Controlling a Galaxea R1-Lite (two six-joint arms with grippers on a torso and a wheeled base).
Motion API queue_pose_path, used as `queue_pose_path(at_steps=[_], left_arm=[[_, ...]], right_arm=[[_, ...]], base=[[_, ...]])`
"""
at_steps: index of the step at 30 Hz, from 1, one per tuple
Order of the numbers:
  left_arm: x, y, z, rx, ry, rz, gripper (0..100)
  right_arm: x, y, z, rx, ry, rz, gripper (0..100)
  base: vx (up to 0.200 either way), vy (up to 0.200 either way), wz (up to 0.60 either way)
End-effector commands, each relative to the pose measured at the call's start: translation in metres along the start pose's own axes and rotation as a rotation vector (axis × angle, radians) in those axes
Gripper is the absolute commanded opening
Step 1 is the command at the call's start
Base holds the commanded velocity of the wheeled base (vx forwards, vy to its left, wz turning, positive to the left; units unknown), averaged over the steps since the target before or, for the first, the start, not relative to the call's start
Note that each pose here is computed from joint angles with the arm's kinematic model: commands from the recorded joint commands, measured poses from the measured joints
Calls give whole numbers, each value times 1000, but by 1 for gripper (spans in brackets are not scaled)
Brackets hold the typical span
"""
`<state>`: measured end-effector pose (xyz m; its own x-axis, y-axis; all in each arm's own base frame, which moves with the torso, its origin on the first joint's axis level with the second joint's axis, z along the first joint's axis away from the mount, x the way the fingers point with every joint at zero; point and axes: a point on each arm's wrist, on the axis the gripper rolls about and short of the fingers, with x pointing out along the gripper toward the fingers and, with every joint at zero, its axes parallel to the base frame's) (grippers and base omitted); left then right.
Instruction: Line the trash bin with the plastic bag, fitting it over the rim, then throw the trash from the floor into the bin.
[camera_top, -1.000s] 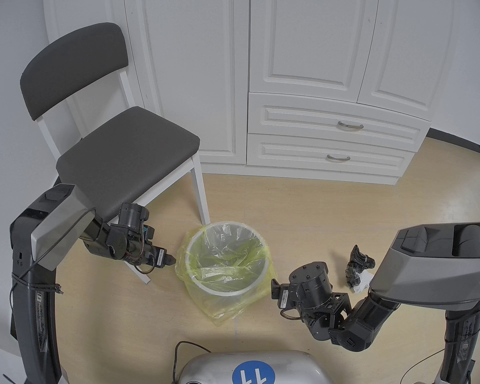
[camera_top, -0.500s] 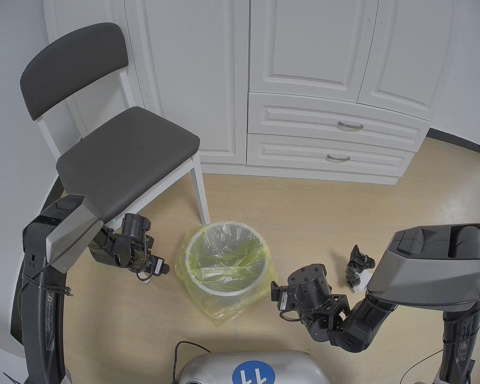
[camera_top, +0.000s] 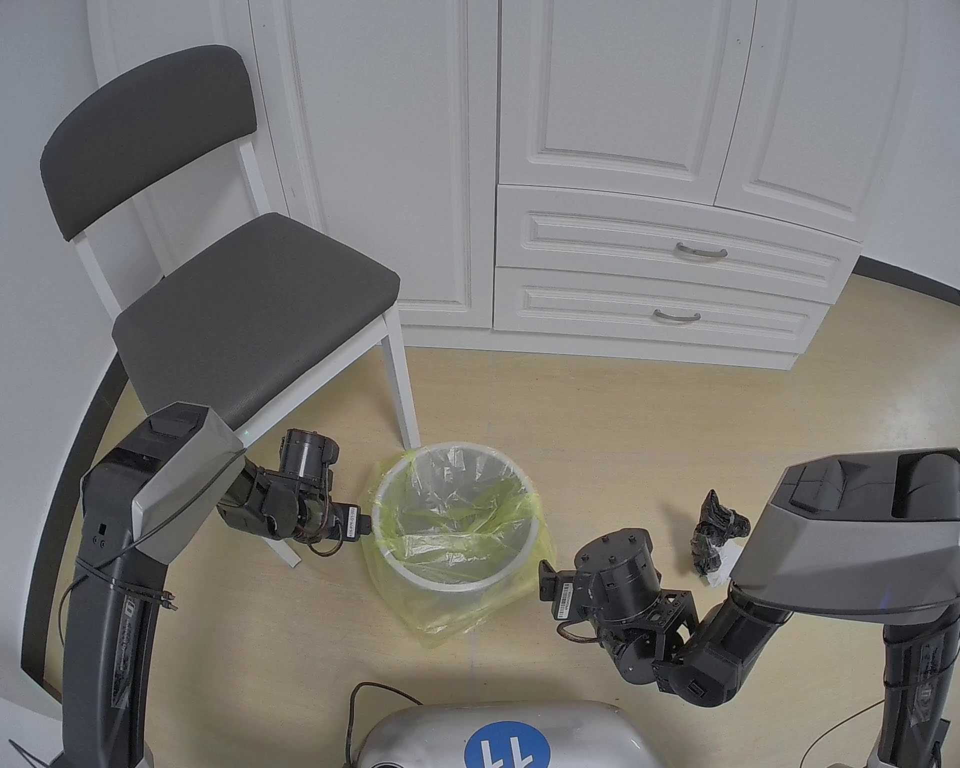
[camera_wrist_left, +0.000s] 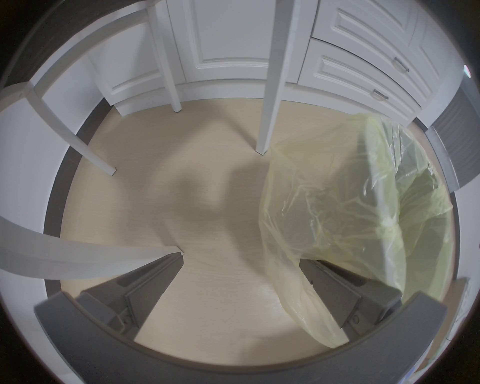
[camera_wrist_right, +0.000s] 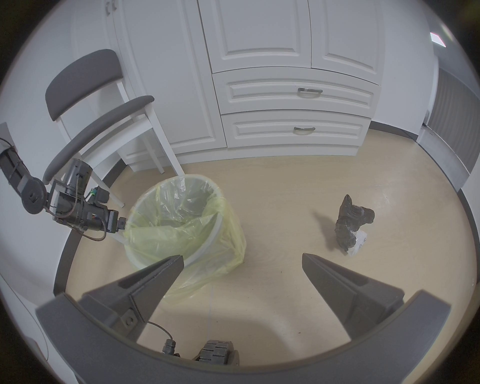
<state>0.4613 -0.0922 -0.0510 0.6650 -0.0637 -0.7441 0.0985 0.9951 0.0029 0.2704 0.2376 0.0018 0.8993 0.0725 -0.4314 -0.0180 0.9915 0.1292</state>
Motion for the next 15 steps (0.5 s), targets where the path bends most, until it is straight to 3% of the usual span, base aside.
queue_pose_path(at_steps=[1,5,9,15], left_arm=[[6,-2,-3,4,12,1,100],[2,10,-2,18,14,21,100],[-19,36,4,99,22,65,100],[-45,37,8,163,10,60,100]], right_arm=[[0,0,-1,0,-2,1,100],[0,-1,-2,-2,2,-1,100],[-1,-1,-3,-6,3,1,100],[2,2,-5,-4,2,6,100]], base=[[0,0,0],[0,0,0],[0,0,0],[0,0,0]])
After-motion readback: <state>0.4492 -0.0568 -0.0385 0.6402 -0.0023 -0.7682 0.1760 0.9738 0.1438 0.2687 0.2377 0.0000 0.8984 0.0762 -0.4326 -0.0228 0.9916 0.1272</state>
